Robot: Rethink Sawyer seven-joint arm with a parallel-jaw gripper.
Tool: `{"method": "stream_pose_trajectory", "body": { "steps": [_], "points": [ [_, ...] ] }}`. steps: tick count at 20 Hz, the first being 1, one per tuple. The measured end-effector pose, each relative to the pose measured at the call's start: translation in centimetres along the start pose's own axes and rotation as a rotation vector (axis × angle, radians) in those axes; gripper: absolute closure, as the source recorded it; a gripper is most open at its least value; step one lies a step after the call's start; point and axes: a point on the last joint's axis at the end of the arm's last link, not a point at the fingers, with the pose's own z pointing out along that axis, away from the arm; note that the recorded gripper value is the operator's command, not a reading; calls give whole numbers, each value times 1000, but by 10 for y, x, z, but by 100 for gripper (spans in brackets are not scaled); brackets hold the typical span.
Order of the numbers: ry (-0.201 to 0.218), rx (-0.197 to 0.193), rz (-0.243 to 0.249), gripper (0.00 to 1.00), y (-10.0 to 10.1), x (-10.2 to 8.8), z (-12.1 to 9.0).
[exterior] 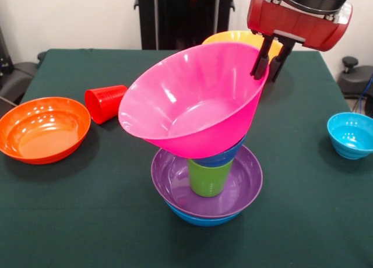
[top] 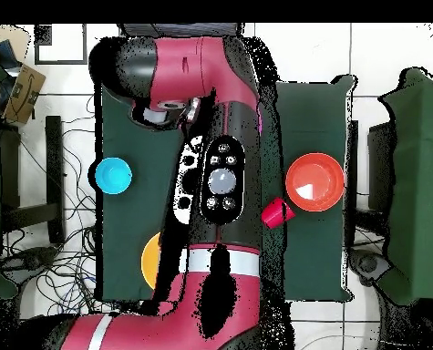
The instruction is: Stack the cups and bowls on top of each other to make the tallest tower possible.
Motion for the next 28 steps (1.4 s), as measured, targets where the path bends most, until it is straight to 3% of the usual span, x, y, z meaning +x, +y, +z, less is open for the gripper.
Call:
{"method": "stream_pose_trajectory", "body": {
  "steps": [15, 28],
  "points": [
    [-3, 2, -21, 100, 16, 7, -2],
    [-11, 40, -9, 100, 4, 6, -2]
  ]
}}
